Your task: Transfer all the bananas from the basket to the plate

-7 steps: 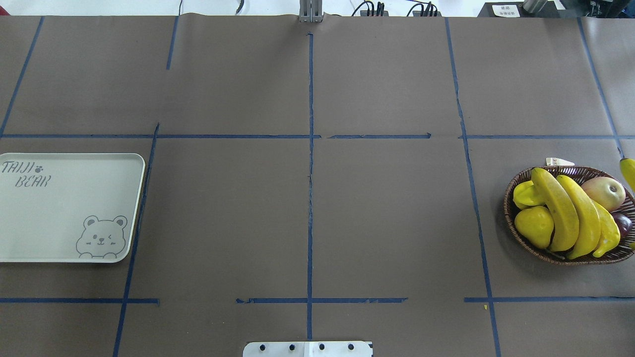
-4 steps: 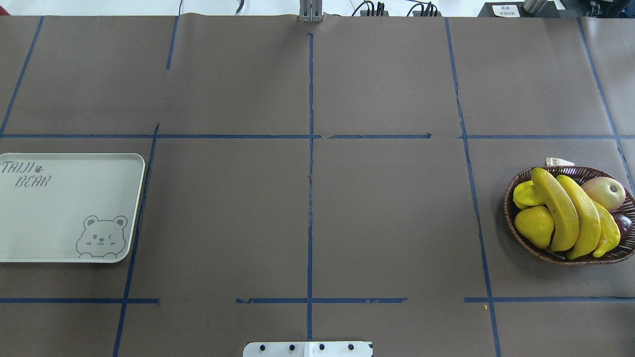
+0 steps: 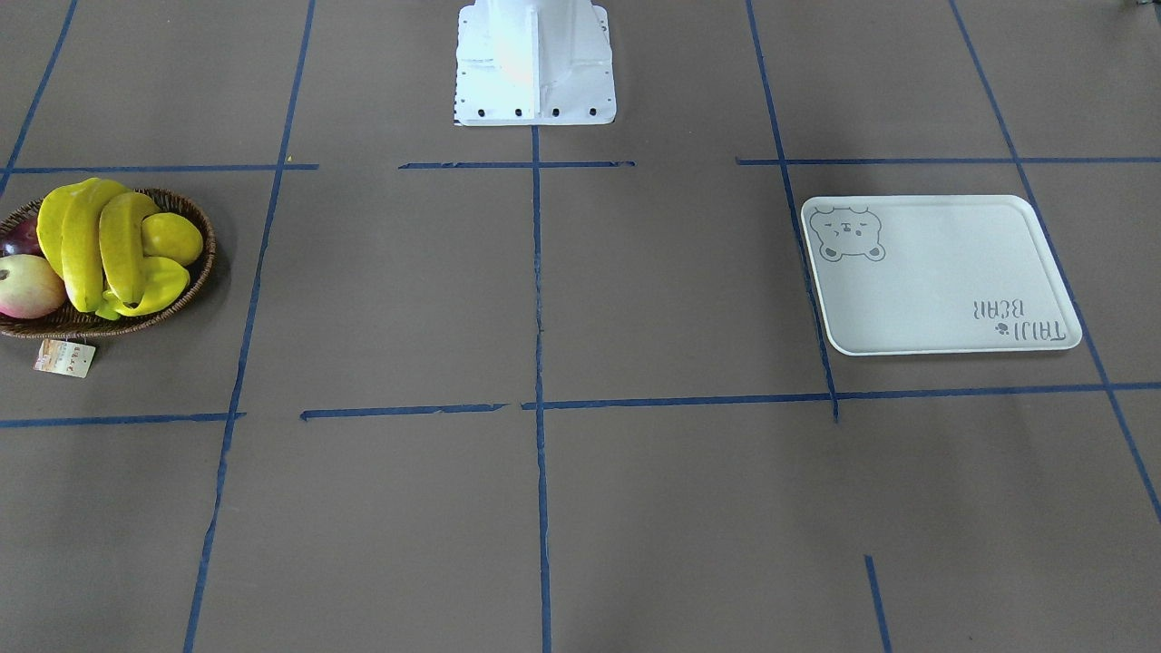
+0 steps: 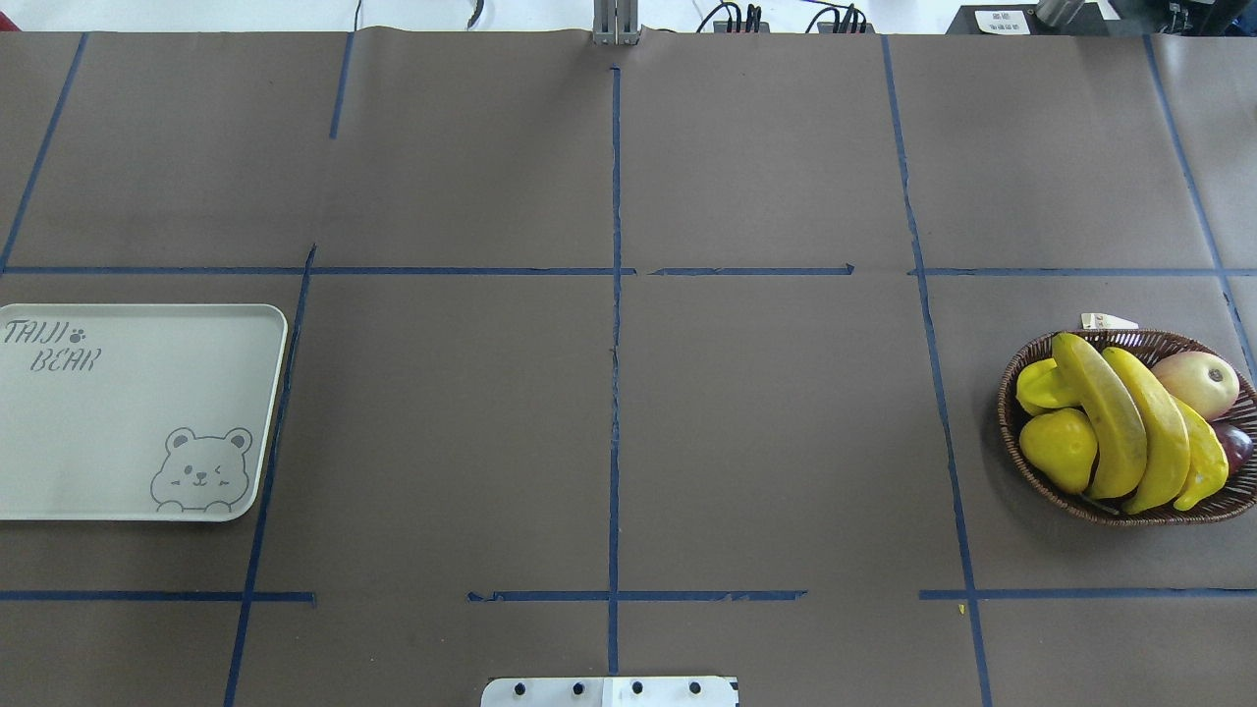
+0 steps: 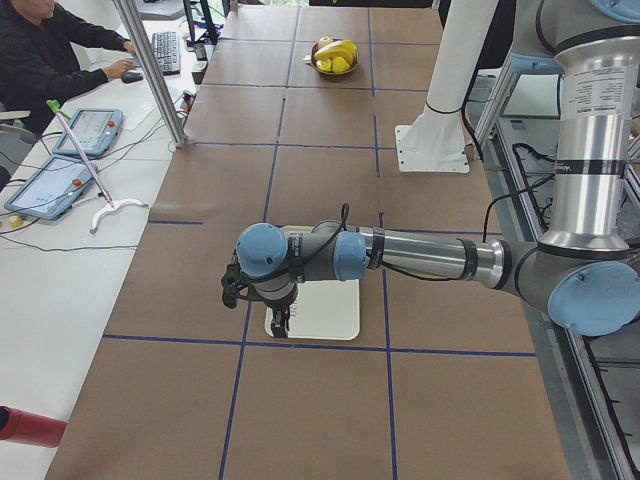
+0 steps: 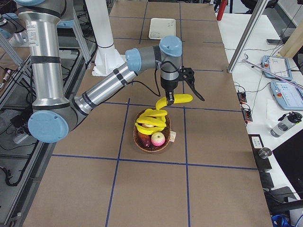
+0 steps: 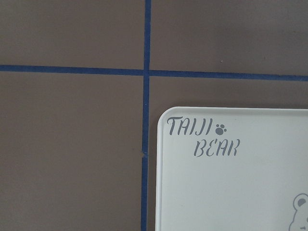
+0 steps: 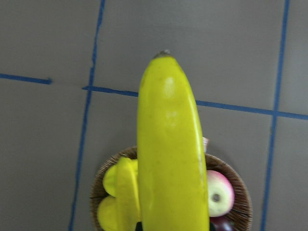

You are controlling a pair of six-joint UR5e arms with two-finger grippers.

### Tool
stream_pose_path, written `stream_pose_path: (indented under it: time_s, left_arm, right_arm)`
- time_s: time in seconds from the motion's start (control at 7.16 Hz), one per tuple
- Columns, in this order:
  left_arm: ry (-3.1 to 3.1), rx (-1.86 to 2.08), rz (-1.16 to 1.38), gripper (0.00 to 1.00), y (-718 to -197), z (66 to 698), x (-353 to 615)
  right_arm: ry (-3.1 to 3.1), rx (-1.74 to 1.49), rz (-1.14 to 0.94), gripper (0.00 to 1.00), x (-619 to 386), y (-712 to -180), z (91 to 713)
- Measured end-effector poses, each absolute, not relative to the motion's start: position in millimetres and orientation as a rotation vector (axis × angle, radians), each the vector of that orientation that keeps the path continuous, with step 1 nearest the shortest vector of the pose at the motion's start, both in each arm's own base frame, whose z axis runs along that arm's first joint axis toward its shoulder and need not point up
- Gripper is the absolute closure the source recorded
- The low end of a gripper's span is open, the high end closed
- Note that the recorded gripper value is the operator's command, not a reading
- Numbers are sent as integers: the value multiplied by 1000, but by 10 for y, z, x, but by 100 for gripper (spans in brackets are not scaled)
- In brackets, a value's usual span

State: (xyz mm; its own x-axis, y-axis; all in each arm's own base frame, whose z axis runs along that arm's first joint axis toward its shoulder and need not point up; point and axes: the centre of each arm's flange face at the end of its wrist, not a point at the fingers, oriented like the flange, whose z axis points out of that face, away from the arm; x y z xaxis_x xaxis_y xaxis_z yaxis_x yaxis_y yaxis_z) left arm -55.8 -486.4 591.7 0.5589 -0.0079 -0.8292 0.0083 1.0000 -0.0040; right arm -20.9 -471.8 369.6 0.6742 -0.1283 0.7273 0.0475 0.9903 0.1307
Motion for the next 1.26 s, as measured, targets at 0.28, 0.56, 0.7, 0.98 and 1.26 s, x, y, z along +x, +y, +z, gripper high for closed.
stream_pose_path:
  time_s: [0.28, 0.56, 0.7, 0.98, 1.26]
  left_arm:
    - [1063, 33, 31, 0, -5217, 5400, -62]
    - [1119, 21, 35, 0, -5563, 4772, 865]
    - [1133, 5, 0, 0, -5705, 4392, 1387]
    - [1156, 40, -71, 0, -5756, 3816, 2282]
    - [1282, 78, -168, 0, -5671, 3255, 2803]
  right_arm:
    - [-963, 63, -55, 99, -1070, -5052, 3145]
    - [-1080, 53, -15, 100, -1866, -5010, 2803]
    - [-1137, 53, 14, 100, -2213, -4907, 2683]
    - [-1225, 63, 54, 100, -2752, -4647, 2458]
    - [-1305, 75, 56, 99, -3155, -4397, 2158]
